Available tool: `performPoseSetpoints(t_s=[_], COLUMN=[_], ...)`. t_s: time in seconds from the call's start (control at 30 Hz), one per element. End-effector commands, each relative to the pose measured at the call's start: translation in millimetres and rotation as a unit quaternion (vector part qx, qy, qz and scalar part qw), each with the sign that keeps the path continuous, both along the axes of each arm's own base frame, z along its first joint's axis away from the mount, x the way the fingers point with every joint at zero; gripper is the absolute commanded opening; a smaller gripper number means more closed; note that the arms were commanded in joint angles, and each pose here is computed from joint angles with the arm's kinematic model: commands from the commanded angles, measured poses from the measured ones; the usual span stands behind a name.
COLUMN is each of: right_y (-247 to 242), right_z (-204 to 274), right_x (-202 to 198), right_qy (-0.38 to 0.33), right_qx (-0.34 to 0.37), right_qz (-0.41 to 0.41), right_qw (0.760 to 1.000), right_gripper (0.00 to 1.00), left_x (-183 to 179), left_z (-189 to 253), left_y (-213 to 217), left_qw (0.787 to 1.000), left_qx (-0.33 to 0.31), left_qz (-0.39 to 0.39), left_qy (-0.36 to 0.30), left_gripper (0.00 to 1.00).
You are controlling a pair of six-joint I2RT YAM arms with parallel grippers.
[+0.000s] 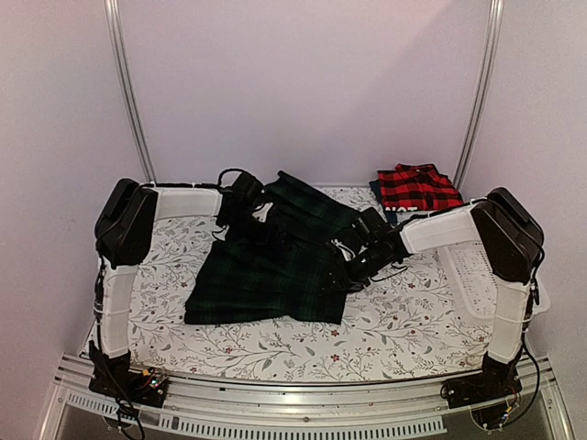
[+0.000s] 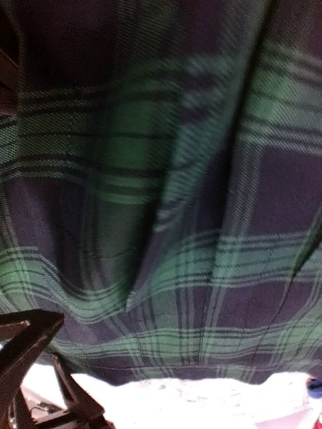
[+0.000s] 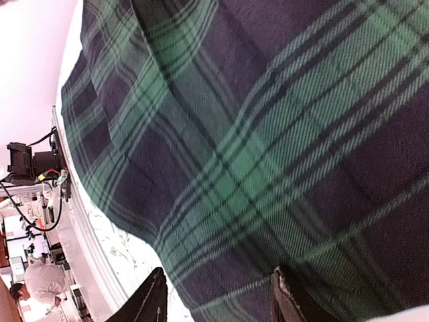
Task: Fold and stack the mixed laundry pile
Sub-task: Rotate the flattened skirt at the center of the board.
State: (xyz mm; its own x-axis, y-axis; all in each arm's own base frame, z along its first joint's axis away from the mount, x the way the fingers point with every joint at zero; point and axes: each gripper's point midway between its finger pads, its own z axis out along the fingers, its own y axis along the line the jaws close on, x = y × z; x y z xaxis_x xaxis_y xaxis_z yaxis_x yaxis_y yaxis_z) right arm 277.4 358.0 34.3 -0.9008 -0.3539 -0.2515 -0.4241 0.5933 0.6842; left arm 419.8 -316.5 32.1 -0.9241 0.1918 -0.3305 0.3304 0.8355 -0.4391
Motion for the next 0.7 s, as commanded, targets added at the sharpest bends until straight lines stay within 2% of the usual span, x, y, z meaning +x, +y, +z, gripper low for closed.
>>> performPoseSetpoints(t_s=[0.0,0.13,0.23,0.3,0.4,0.47,0.67], right_y=[-11,-12,-4,7,18,21,22], right_z=[24,76,99,103,92,68,36], right_x=[4,6,-14,-28,-40,-44,-54], right_qy=[-0.031,-0.108,-0.167,-0.215,-0.276,-0.290,-0.332], right_qx=[-0.039,-0.038,-0.037,-0.051,-0.103,-0.156,-0.233], right_qz=[-0.013,-0.008,0.020,0.049,0.097,0.126,0.177], right_qw=[0.999,0.993,0.985,0.974,0.951,0.936,0.897], right_gripper=[0.52,0.53,0.53,0.53,0.53,0.53,0.52], left_x=[26,0,-47,-74,-110,-128,-163], left_z=[14,81,97,104,103,100,88], left_y=[35,41,61,73,88,95,129], left_qw=[0.999,0.997,0.991,0.979,0.954,0.935,0.896], left_qx=[0.034,-0.029,-0.074,-0.116,-0.173,-0.194,-0.191], left_qz=[0.028,0.056,0.105,0.165,0.243,0.290,0.393], left_qy=[-0.018,-0.051,-0.032,-0.006,0.035,0.057,0.082], left_gripper=[1.00,1.00,1.00,1.00,1.00,1.00,1.00])
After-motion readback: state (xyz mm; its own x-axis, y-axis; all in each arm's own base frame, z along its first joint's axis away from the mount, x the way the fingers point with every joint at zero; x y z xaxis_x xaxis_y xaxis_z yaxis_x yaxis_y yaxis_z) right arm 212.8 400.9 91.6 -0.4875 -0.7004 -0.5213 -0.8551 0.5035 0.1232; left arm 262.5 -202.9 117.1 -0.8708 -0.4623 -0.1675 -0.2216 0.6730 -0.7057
